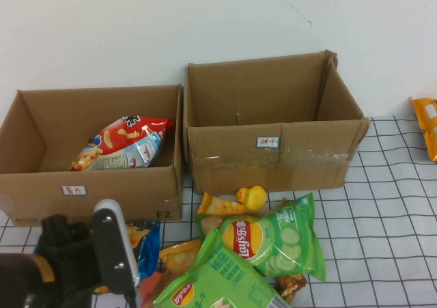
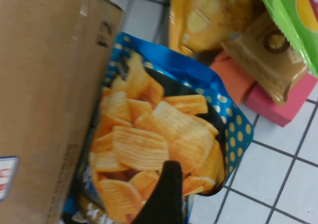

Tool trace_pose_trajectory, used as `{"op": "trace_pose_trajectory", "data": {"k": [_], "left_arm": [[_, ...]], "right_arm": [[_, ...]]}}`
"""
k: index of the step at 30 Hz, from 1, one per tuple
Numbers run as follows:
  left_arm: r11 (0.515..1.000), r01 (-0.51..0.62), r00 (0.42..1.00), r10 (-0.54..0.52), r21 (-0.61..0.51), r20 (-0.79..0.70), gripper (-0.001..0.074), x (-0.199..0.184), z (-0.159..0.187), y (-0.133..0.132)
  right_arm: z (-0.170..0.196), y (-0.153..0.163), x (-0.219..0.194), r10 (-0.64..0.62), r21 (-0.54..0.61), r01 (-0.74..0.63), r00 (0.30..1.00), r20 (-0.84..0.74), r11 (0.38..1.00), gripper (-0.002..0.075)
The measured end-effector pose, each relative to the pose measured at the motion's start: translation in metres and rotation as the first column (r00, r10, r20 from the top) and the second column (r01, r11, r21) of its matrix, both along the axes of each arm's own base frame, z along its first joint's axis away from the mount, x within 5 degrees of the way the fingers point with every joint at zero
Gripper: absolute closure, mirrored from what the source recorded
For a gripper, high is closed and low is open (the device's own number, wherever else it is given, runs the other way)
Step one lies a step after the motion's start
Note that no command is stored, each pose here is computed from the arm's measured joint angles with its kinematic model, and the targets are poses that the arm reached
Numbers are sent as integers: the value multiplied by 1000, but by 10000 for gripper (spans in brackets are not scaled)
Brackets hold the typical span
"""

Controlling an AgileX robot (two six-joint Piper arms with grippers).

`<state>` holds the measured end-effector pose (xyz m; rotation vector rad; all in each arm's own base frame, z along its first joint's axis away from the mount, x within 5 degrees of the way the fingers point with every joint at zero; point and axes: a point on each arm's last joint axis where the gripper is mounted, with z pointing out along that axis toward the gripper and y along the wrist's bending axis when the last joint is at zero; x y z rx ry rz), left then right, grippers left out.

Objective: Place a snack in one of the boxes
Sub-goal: Pick up the potato chip

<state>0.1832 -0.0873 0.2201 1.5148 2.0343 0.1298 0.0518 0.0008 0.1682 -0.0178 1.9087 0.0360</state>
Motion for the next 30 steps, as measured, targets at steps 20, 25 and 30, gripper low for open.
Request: {"op": "trace_pose_trajectory", "data": {"k": [20,25,30], "left_arm": [[997,36,999,-34,71,-26,42,45,-69,-18],[997,42,999,-43,58,18,42,56,-80,-23],[998,47,998,-49,52,39,42,62,-91,-26]], "right_arm": [[0,0,0,0,0,0,1000,0,1000,727],[0,0,0,0,0,0,1000,0,1000,727],[0,0,0,0,0,0,1000,0,1000,727]]}}
